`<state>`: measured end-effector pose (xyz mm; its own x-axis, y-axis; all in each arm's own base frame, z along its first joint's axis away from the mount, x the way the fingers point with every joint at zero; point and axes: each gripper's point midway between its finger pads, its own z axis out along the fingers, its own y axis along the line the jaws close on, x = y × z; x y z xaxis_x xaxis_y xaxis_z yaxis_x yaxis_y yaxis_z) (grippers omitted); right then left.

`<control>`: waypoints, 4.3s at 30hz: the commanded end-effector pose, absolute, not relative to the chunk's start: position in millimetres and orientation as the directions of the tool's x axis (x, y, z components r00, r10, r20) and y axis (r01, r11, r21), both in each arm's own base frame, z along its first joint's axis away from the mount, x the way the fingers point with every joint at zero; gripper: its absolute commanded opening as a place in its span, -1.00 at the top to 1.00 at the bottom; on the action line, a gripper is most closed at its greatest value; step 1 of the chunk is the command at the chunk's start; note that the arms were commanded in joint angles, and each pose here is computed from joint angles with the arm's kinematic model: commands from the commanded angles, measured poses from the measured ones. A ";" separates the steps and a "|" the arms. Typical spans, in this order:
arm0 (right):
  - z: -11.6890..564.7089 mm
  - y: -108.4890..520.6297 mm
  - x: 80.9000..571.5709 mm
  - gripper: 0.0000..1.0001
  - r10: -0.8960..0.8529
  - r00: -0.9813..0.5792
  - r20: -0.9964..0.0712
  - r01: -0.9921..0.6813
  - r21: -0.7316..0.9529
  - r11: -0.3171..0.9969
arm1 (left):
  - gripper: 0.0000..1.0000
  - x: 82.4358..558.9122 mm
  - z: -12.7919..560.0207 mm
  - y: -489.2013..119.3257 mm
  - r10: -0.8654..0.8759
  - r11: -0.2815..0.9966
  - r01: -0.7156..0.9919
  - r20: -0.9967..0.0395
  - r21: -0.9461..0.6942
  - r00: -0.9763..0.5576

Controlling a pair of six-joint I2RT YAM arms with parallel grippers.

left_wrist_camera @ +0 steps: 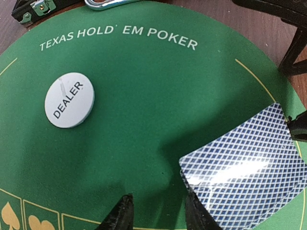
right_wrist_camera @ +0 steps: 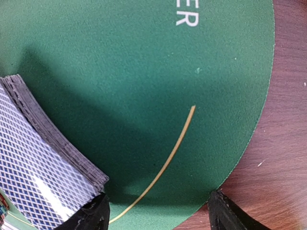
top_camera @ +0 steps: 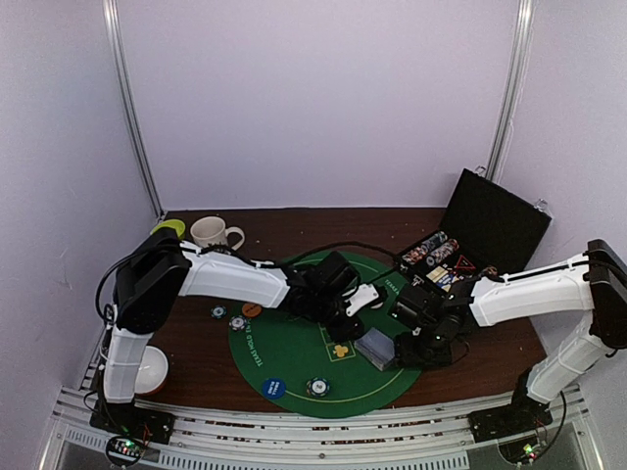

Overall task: Distribute texas hold em gaming equipment
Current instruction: Adjust the poker card on the poker table mat, then pick up the poker card from the poker table mat, then pass from the right arm to the left

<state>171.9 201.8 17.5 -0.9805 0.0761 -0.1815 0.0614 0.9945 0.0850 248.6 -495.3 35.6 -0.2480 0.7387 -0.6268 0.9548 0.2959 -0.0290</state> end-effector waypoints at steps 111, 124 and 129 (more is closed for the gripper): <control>113.2 292.5 216.7 -0.14 -0.756 -0.513 -0.407 -0.735 -0.247 0.632 | -0.72 277.8 151.9 -413.6 0.296 0.262 0.700 -0.635 -0.664 -0.713; 135.9 316.6 226.1 -0.13 -0.761 -0.460 -0.457 -0.745 -0.267 0.611 | -0.96 262.0 152.3 -422.3 0.316 0.168 0.704 -0.639 -0.690 -0.701; 139.7 325.0 227.6 -0.13 -0.767 -0.442 -0.465 -0.753 -0.272 0.599 | -0.96 258.2 150.0 -431.0 0.333 0.162 0.714 -0.643 -0.681 -0.690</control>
<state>223.8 318.3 132.5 -0.4692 -0.7543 -0.4592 -0.7522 0.6138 -0.2397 260.6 -418.6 142.1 -0.7253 0.3276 -0.6055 0.6809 0.2118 -0.7011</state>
